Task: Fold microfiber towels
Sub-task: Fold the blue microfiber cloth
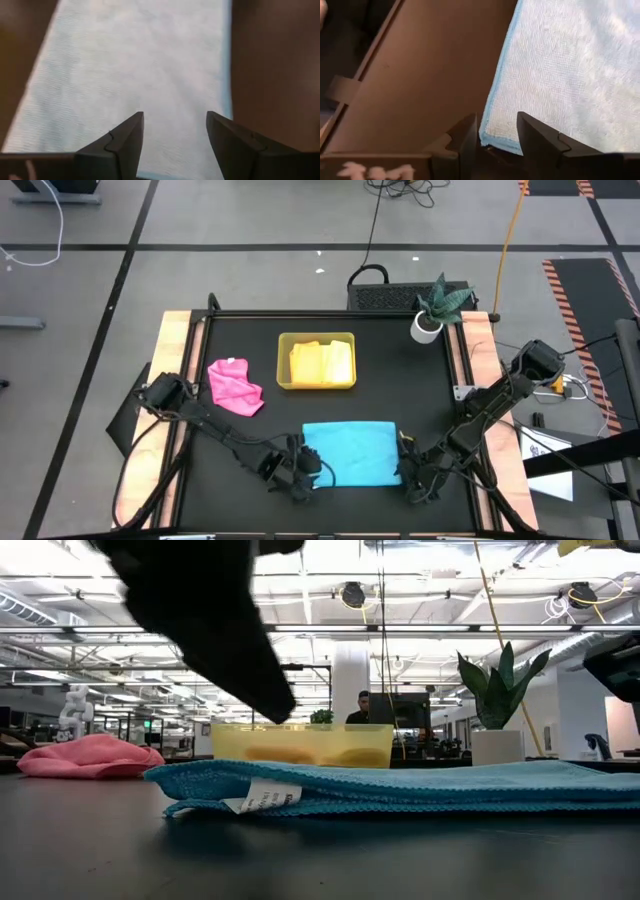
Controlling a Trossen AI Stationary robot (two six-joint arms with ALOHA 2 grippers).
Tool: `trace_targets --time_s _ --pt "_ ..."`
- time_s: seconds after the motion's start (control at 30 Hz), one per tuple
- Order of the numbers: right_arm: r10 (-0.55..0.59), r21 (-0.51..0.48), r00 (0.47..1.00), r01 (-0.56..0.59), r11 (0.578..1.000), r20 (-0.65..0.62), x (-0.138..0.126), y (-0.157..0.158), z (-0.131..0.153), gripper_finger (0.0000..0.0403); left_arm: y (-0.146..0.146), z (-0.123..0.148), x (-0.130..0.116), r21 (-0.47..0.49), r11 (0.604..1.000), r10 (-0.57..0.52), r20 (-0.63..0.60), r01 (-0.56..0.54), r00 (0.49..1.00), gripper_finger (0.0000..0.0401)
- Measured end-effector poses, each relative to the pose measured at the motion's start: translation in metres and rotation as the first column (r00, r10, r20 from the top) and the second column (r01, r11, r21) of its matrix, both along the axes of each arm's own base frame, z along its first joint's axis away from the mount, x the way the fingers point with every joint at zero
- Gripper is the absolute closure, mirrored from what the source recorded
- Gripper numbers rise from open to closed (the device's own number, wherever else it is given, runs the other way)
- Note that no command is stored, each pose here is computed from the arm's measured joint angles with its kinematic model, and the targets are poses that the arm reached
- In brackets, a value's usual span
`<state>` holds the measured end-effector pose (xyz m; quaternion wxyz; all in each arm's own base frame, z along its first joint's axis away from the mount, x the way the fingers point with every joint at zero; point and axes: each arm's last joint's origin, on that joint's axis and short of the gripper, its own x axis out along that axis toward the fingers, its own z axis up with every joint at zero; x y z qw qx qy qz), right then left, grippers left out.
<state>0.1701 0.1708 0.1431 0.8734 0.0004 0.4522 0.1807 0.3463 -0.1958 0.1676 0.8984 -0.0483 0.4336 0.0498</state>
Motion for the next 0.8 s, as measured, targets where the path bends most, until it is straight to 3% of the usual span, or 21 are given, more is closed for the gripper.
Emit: trace_targets --time_s 0.27,0.43,0.57,0.7,0.8 --pt "-0.019 -0.064 0.997 0.014 0.998 -0.070 -0.002 -0.005 -0.025 0.0271 0.017 -0.018 0.011 0.032 0.999 0.041 -0.059 -0.039 0.997 0.0183" --pt "-0.074 -0.077 0.989 0.064 0.995 -0.132 -0.013 -0.015 -0.015 0.0271 0.012 -0.019 0.004 -0.038 0.997 0.067 -0.108 -0.071 0.992 0.0183" --pt "-0.154 -0.065 0.984 0.148 0.987 -0.094 -0.020 -0.024 0.003 0.0271 0.003 -0.008 0.004 -0.064 0.994 0.087 -0.019 -0.088 0.996 0.0183" --pt "-0.197 -0.035 0.980 0.198 0.980 0.007 -0.018 -0.026 0.014 0.0271 0.003 -0.003 0.008 0.020 0.996 0.090 0.086 -0.092 0.992 0.0183" --pt "-0.190 -0.003 0.981 0.190 0.982 0.035 -0.014 -0.025 0.014 0.0271 0.015 -0.004 0.012 0.081 0.989 0.121 0.085 -0.127 0.989 0.0183"
